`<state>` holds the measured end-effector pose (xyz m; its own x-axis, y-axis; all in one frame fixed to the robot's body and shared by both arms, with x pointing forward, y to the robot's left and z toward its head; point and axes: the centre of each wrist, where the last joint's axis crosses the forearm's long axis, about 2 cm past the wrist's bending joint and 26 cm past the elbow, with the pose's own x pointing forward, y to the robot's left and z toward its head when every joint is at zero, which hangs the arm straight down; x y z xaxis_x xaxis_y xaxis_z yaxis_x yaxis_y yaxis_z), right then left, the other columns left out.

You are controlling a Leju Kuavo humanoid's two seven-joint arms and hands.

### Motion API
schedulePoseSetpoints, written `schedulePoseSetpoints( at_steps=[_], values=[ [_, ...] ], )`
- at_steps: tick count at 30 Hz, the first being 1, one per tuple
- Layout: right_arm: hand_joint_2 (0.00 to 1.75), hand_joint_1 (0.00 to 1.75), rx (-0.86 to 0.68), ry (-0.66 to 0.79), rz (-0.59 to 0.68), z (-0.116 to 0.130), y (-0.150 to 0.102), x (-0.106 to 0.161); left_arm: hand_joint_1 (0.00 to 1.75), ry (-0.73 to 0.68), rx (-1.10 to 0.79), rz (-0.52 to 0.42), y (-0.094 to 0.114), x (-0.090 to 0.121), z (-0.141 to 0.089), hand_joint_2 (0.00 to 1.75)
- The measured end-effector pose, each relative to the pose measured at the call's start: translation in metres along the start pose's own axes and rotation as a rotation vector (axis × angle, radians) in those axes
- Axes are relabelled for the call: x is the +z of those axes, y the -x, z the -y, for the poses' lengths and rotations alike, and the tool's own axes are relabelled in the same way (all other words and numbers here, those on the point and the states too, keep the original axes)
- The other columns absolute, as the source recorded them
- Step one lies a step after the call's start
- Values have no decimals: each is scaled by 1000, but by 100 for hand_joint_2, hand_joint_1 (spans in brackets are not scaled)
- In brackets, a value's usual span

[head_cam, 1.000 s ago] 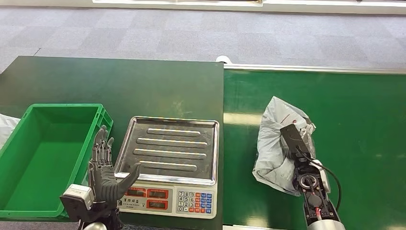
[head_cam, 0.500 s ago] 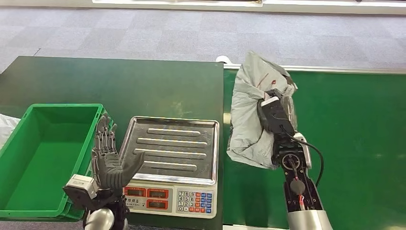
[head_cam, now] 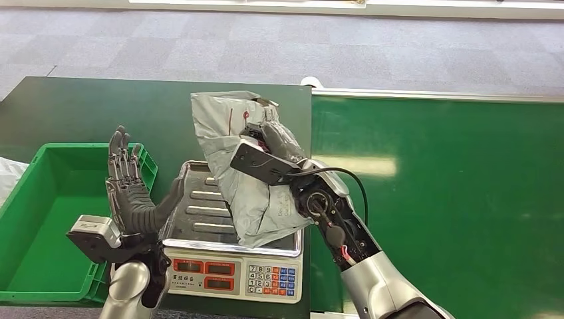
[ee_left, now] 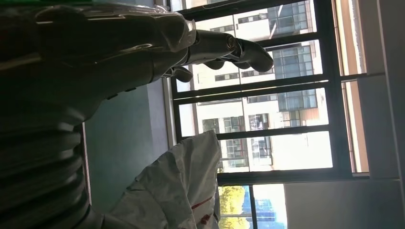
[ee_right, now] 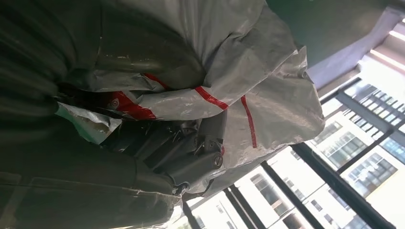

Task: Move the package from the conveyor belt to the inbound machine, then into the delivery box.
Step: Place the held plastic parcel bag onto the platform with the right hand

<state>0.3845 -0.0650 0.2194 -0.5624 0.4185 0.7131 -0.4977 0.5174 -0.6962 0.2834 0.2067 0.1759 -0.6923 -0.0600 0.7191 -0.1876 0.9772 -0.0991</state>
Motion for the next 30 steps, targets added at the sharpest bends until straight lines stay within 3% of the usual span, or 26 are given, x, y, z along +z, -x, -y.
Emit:
schedulePoseSetpoints(
  at_steps=[3,7,8,20,30],
  values=[
    [175,165,4,-48,3,-8,-1,-3,0,-14,-12,10,-1,-3,-5,175],
    [175,7,16,-102,-7,-18,1,-6,0,-33,-23,18,-2,-5,-11,175],
    [175,0,21,-112,-10,-19,1,-6,0,-37,-25,19,-2,-5,-12,175],
    [175,0,15,-111,-22,-29,5,-7,0,-91,-84,26,-3,-6,-32,175],
    [175,0,-162,67,51,-21,1,5,0,-53,-100,-11,-5,-13,-30,175]
  ],
)
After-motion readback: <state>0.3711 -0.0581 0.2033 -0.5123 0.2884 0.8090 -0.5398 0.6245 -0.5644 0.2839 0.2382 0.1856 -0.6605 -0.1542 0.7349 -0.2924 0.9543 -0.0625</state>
